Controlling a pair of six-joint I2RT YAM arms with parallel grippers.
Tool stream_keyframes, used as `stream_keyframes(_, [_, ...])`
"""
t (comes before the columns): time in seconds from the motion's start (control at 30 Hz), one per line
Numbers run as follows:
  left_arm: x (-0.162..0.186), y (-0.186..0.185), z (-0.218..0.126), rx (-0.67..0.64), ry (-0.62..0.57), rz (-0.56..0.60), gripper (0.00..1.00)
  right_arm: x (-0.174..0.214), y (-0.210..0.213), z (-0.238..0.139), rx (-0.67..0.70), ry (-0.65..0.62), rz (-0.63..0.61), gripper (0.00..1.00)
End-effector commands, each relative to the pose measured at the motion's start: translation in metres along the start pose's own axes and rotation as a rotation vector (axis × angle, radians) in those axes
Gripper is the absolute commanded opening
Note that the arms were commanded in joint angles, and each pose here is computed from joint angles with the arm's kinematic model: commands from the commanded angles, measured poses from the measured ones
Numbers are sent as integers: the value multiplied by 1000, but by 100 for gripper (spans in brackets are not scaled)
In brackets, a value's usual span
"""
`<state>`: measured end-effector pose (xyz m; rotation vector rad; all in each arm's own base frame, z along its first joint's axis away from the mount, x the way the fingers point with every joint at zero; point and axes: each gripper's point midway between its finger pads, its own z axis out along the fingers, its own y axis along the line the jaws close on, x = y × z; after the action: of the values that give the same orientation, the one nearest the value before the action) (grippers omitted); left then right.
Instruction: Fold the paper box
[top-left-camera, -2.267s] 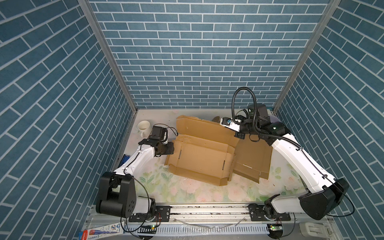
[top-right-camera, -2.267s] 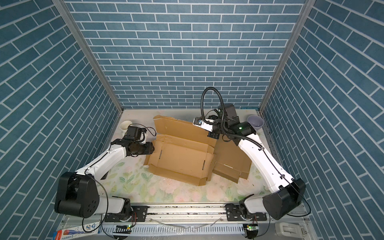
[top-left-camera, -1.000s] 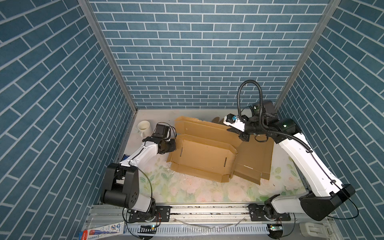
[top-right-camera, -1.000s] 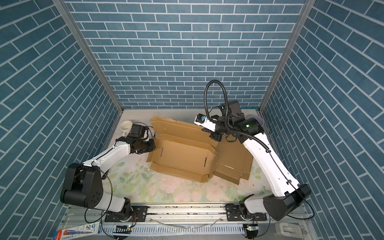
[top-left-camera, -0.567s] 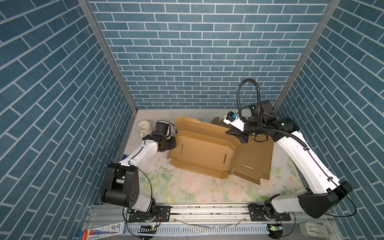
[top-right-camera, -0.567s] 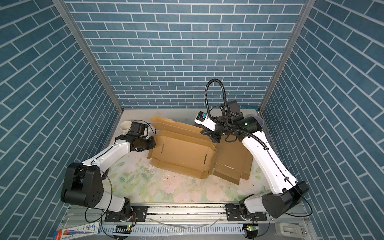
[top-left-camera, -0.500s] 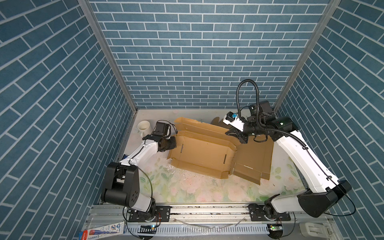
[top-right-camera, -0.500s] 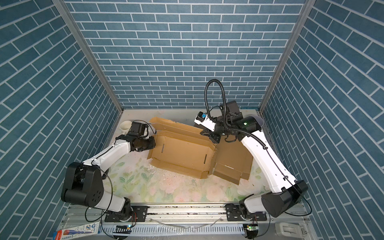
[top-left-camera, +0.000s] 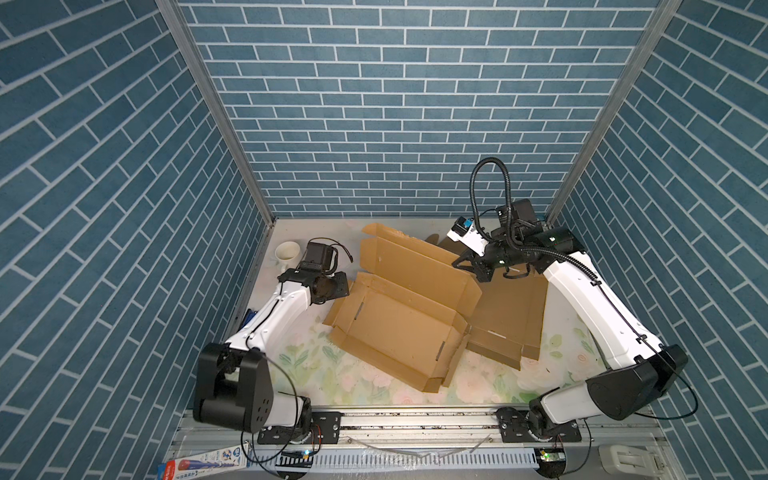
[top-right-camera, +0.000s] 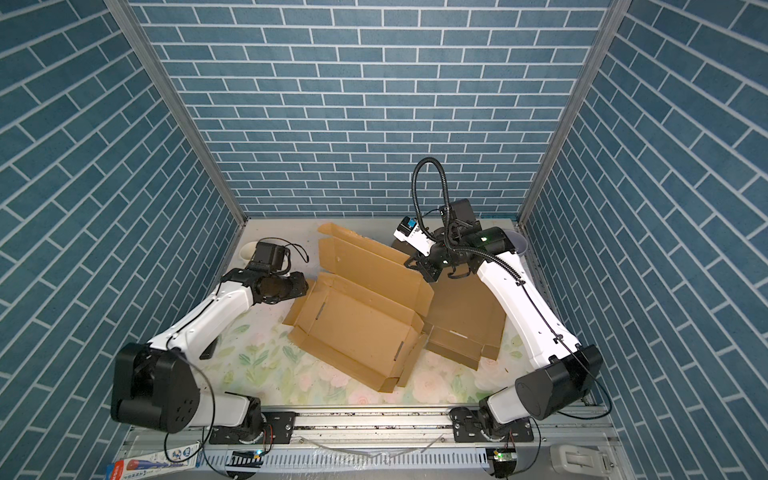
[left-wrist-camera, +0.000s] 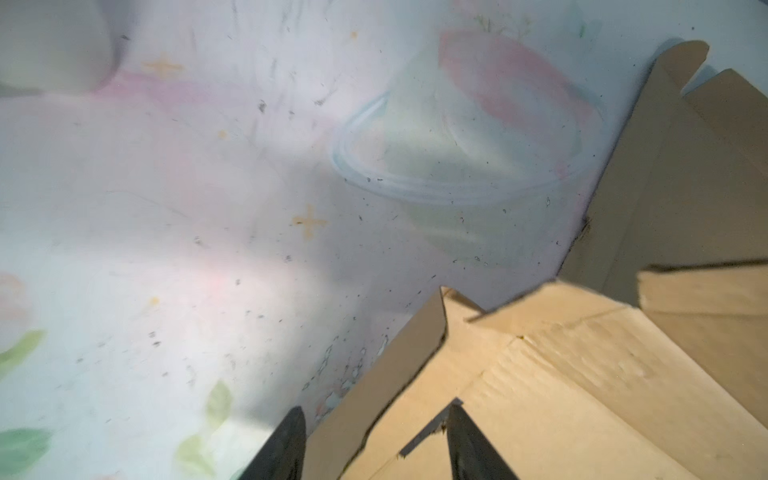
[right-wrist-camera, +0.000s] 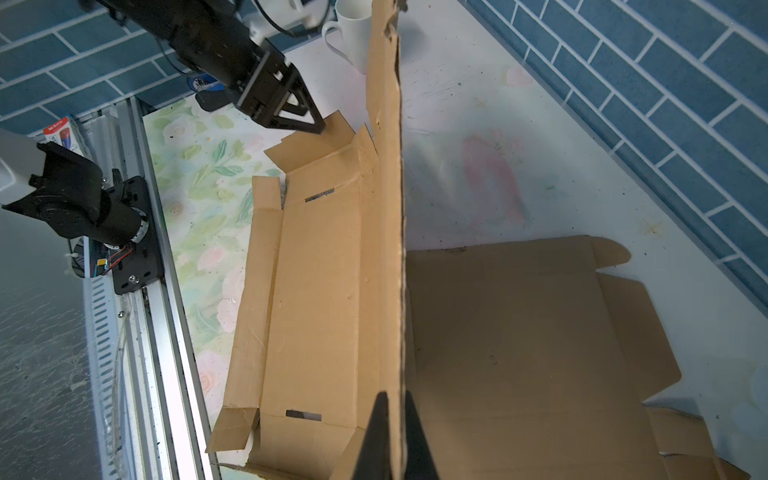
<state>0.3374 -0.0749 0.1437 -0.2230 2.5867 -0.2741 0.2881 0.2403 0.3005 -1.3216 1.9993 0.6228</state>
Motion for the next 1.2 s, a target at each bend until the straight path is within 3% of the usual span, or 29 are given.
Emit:
stream_keyframes(0.0, [6, 6, -36, -71, -24, 41, 55, -10, -9, -7, 53, -23, 17, 0])
stream_keyframes(0.13, [25, -55, -34, 87, -39, 133, 52, -17, -18, -7, 79, -45, 56, 0])
stream_keyframes(0.27, [61, -132, 2, 347, 4, 166, 47, -14, -15, -4, 68, -53, 71, 0])
stream_keyframes(0.4, [83, -168, 34, 433, 35, 177, 43, -9, -12, -5, 62, -48, 76, 0])
stream_keyframes(0.63, [101, -172, 76, 459, 54, 134, 36, -4, -6, -2, 50, -30, 109, 0])
stream_keyframes(0.87, [124, -160, 108, 421, 110, 135, 34, -11, 21, 7, -99, -104, 181, 0])
stream_keyframes(1.17, [103, -148, 70, 366, 77, 227, 40, 12, -28, 12, 155, 41, 135, 0])
